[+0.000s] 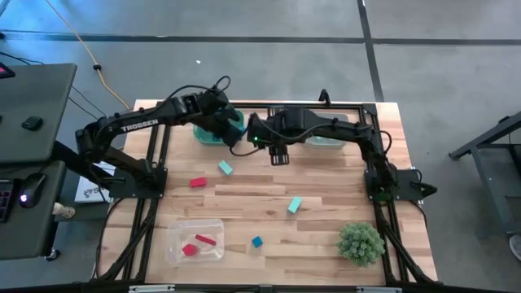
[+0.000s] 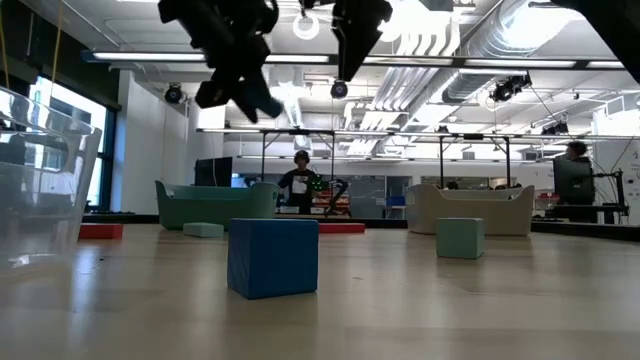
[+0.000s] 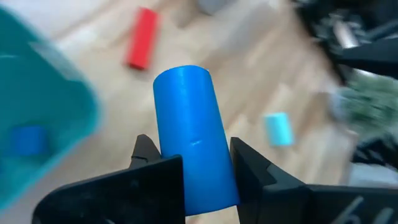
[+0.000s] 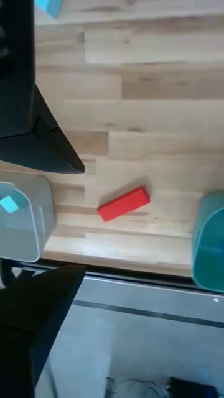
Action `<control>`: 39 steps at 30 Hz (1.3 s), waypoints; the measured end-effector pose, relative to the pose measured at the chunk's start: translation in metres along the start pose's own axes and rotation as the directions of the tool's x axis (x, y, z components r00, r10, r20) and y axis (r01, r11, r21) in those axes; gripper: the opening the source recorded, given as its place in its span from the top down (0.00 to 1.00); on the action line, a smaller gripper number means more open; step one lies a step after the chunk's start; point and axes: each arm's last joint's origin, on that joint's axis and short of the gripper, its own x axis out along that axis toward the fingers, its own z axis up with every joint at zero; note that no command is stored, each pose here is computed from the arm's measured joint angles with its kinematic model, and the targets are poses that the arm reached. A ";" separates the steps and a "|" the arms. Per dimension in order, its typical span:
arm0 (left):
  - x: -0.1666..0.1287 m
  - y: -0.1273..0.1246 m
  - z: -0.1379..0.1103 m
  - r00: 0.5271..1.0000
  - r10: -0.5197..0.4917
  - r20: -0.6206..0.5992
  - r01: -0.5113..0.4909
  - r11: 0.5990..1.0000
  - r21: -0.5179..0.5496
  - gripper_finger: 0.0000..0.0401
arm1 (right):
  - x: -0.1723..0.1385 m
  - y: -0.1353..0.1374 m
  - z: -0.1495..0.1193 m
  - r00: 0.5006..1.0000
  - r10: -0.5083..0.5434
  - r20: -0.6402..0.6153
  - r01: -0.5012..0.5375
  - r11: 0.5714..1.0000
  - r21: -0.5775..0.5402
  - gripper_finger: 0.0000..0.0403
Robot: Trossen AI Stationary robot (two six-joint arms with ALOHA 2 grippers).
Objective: Sort & place blocks by color
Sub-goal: Put the blue block into the green bin
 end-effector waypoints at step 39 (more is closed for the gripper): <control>0.071 0.100 0.007 0.838 0.451 -0.308 -0.486 0.873 -0.043 0.86 | 0.027 -0.065 -0.014 0.995 0.076 0.071 -0.093 0.958 0.273 0.39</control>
